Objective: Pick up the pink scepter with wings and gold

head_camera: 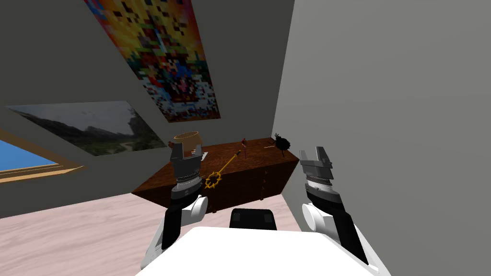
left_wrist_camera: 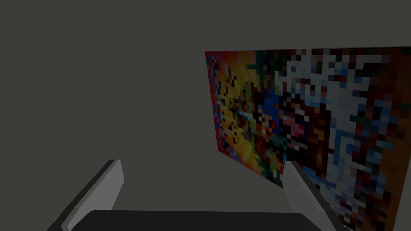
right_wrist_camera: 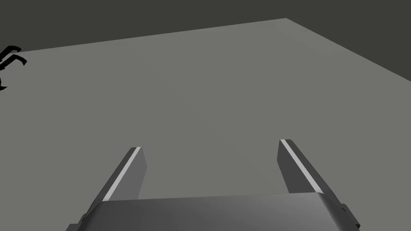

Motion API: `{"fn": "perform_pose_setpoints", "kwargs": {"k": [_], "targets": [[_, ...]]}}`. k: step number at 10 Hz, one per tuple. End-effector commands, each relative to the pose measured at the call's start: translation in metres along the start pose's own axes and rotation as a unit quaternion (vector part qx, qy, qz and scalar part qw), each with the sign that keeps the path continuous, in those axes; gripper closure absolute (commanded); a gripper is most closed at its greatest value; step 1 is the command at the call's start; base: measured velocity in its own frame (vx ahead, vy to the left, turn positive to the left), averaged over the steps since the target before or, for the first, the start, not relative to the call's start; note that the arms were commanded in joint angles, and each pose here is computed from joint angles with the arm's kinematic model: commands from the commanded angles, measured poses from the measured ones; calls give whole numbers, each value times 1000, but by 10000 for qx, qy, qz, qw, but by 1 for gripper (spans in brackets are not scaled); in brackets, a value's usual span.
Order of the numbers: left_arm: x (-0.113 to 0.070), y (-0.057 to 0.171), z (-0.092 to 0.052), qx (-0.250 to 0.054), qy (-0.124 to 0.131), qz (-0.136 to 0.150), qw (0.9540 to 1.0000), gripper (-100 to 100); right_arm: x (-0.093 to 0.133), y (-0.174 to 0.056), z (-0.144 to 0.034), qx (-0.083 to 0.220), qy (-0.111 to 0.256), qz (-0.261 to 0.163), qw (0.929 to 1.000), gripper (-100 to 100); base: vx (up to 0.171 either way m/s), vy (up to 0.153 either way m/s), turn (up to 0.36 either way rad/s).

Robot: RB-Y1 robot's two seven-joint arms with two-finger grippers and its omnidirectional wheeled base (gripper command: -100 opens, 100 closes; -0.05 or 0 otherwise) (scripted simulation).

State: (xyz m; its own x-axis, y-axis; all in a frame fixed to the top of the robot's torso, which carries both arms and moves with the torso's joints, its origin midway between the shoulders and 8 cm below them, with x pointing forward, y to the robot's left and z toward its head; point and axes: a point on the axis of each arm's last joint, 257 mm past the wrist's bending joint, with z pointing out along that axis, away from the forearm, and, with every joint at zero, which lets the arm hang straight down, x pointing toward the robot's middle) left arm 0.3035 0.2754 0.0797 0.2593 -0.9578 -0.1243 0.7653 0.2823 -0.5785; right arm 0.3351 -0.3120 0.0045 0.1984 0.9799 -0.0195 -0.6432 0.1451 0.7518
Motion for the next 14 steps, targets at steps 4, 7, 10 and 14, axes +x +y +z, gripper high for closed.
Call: {"fn": "perform_pose_setpoints", "kwargs": {"k": [4, 7, 10, 14], "targets": [[7, 41, -23, -466, 656, 663, 9945, -100, 0, 0, 0, -1, 0, 1, 10000, 0, -14, 10, -154], [5, 74, -44, -831, 1063, 1178, 9838, -100, 0, 0, 0, 0, 0, 0, 10000, 0, -19, 13, -168], [-2, 109, -70, -1212, 1498, 1753, 9655, -100, 0, 0, 0, 0, 0, 0, 10000, 0, -23, 12, -191], [-13, 143, -96, -1558, 1943, 2342, 9397, -100, 0, 0, 0, 1, 0, -1, 10000, 0, -15, 4, -160]]}}
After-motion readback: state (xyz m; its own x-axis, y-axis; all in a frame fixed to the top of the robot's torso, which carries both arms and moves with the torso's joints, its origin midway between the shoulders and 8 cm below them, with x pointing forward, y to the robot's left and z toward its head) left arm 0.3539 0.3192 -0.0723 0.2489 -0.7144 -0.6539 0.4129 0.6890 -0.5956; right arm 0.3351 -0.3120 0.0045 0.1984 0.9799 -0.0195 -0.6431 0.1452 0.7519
